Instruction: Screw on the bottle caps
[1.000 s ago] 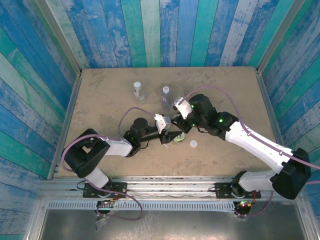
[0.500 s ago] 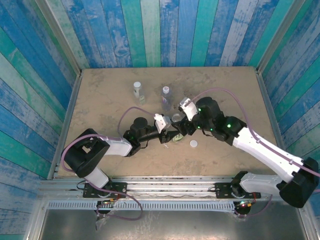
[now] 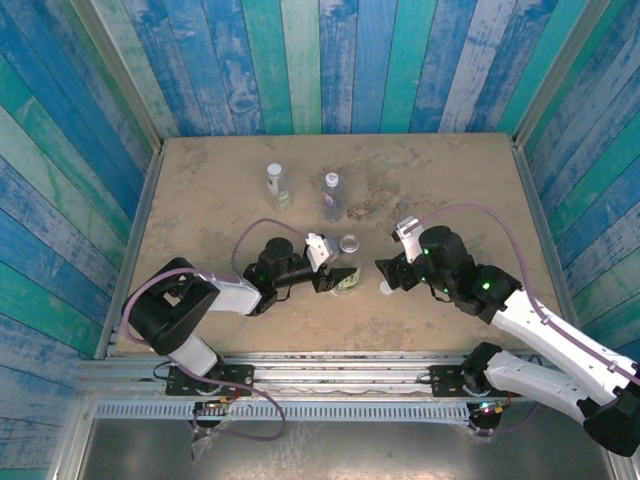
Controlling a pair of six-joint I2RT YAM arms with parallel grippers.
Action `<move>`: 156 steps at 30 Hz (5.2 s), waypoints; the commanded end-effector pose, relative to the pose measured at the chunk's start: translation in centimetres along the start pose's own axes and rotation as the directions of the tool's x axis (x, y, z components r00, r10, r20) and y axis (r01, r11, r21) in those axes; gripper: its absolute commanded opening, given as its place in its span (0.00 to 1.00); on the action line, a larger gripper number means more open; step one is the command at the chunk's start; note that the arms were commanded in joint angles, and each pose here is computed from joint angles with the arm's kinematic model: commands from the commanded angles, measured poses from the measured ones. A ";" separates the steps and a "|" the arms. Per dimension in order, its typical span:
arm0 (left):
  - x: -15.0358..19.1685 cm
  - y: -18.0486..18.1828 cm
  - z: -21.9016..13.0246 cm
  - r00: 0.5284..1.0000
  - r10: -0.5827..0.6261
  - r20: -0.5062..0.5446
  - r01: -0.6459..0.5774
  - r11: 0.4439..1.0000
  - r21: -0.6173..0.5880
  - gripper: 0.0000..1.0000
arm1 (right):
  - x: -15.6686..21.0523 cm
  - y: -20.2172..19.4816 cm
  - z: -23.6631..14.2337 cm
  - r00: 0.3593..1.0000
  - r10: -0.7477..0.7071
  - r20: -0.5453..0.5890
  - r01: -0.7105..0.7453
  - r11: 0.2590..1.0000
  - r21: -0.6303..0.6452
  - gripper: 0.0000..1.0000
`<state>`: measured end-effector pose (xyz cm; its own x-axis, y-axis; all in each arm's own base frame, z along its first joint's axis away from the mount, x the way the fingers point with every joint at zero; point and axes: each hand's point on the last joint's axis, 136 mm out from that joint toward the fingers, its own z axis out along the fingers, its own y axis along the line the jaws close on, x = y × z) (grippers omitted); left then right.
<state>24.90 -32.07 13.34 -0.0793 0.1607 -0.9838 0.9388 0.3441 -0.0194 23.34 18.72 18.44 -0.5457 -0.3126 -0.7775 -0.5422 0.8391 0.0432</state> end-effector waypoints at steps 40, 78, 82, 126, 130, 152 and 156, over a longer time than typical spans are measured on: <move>0.3 0.0 -1.4 0.999 -0.006 0.042 0.006 1.000 -0.001 0.61 | 12.4 -0.7 8.8 0.900 0.143 -0.411 -0.105 0.988 0.115 0.59; 0.5 -0.2 -1.3 1.000 -0.011 0.029 0.011 1.000 0.013 0.62 | 12.7 -1.1 9.6 0.895 0.152 -0.420 -0.103 0.985 0.138 0.43; 0.6 -0.2 -1.3 1.000 -0.012 0.027 0.012 1.000 0.013 0.62 | 12.4 -1.0 9.3 0.898 0.149 -0.414 -0.102 0.986 0.133 0.43; 1.6 -0.6 -1.8 1.000 -0.018 0.016 0.018 1.000 0.013 0.65 | 13.3 0.4 10.8 0.843 0.098 -0.529 -0.076 0.995 0.064 0.55; 1.7 -0.7 -1.7 1.000 -0.013 0.017 0.012 1.000 0.023 0.67 | 13.7 0.3 10.6 0.839 0.103 -0.534 -0.078 0.995 0.070 0.54; 1.8 -0.4 -1.5 1.000 -0.017 0.011 0.017 1.000 0.022 0.65 | 13.2 0.2 10.1 0.847 0.103 -0.522 -0.076 0.994 0.073 0.52; 1.8 -0.4 -1.5 1.000 -0.016 0.011 0.016 1.000 0.021 0.65 | 13.5 0.2 10.1 0.843 0.105 -0.528 -0.077 0.994 0.074 0.50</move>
<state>24.02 -30.63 13.17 -0.0714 0.1179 -0.9905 0.9418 0.3349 -0.0280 22.97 19.95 1.99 -0.8428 -0.4153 -0.3424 -0.4620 0.8845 0.0643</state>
